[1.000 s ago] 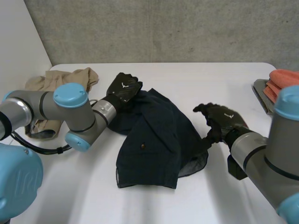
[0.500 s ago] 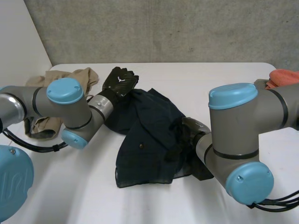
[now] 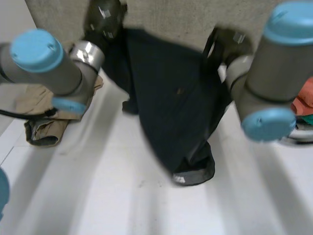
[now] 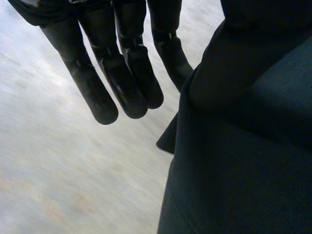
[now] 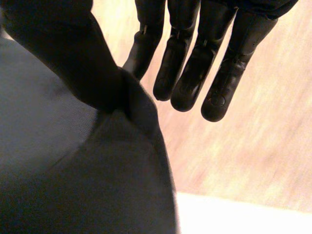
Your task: Fold the laundry.
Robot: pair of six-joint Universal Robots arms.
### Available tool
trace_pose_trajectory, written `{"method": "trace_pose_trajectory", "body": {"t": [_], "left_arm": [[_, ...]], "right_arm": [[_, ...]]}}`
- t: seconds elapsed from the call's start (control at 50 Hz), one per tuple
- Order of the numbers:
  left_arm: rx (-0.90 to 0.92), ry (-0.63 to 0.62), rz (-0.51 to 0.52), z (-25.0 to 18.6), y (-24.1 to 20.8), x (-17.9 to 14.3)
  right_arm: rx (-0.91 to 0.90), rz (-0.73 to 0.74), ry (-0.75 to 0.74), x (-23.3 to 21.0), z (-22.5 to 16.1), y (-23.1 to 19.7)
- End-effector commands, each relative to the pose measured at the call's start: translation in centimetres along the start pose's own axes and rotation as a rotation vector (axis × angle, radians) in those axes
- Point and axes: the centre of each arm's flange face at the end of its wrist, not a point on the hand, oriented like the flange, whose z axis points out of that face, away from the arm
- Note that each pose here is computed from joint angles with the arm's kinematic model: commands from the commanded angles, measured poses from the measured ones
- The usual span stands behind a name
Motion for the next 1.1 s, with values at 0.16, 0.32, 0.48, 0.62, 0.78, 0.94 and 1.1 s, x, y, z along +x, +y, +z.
{"method": "trace_pose_trajectory", "body": {"t": [0.16,0.32,0.48,0.62,0.78,0.94,1.1], "left_arm": [[0.106,-0.137,-0.133,-1.0,-7.5,-3.5],[-0.132,-0.031,-0.171,-7.9,-4.8,0.2],[-0.333,0.082,-0.15,-14.7,-3.1,3.1],[-0.338,0.172,-0.078,-18.2,-5.3,4.8],[-0.286,0.234,-0.086,-21.1,-9.1,5.8],[-0.256,0.247,-0.093,-22.5,-10.8,5.9],[-0.237,0.239,-0.096,-22.5,-11.4,5.7]], "right_arm": [[0.517,-0.448,-0.016,-2.0,1.6,-9.5],[0.303,-0.518,-0.176,-1.4,-0.7,-3.2],[-0.036,-0.537,-0.221,0.5,-3.7,3.7],[-0.127,-0.545,-0.203,2.6,-2.9,4.8],[-0.114,-0.545,-0.558,1.7,-1.6,5.5],[-0.244,-0.586,-0.577,2.3,-1.1,9.6],[-0.233,-0.759,-0.493,2.6,0.1,13.7]]}}
